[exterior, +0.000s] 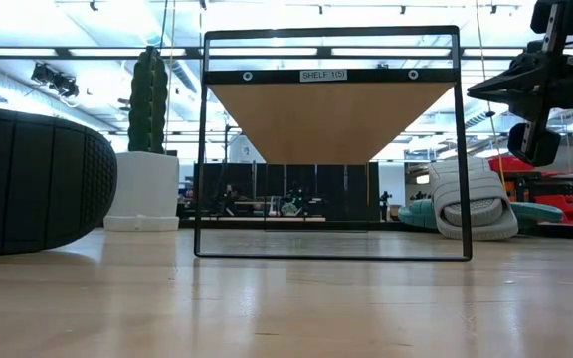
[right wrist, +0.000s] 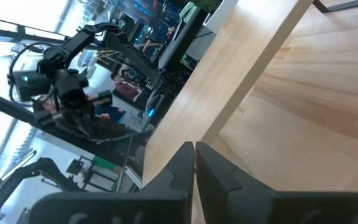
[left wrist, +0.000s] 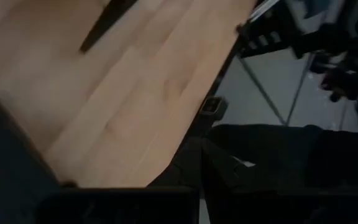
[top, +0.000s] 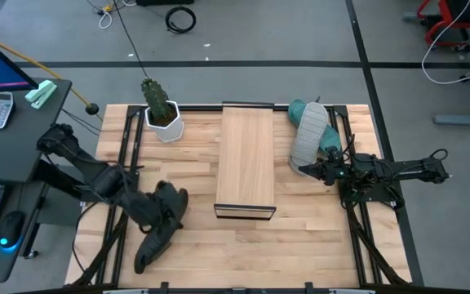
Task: Pick and place slides into the shelf
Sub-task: Put the black slides on the shelf
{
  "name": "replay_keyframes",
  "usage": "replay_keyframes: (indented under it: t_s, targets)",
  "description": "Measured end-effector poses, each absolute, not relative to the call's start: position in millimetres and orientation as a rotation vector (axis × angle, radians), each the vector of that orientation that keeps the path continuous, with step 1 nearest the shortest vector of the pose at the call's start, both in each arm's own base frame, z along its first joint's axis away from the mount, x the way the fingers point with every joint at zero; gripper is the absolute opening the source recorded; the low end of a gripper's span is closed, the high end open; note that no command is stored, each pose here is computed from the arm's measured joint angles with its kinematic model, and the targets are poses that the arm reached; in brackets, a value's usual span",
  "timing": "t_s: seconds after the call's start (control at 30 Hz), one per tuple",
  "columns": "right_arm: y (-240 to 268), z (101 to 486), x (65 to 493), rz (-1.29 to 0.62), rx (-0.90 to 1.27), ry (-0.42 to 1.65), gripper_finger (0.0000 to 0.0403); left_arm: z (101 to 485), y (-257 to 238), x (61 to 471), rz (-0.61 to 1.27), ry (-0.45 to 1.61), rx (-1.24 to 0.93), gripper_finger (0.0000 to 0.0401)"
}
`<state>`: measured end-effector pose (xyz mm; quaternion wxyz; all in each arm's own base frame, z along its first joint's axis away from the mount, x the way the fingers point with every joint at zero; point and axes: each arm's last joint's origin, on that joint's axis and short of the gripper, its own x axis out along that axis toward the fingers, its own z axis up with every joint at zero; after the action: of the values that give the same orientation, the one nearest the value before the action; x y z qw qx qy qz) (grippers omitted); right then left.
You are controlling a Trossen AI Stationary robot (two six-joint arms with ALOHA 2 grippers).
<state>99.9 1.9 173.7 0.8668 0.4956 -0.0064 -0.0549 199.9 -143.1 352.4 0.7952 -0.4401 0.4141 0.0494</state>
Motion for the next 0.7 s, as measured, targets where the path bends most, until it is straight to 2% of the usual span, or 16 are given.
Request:
replay_keyframes:
  t_s: [0.4, 0.7]
  targets:
    - [2.4, 173.0, 99.9, -0.102, 1.019, 0.005, 0.0023, 327.3, -179.6, 195.2, 0.258, 1.028, -1.091, 0.001]
    - [2.8, 169.5, 99.7, -0.105, 1.008, 0.046, 0.0023, 315.9, -174.4, 179.2, 0.512, 1.112, -1.116, 0.001]
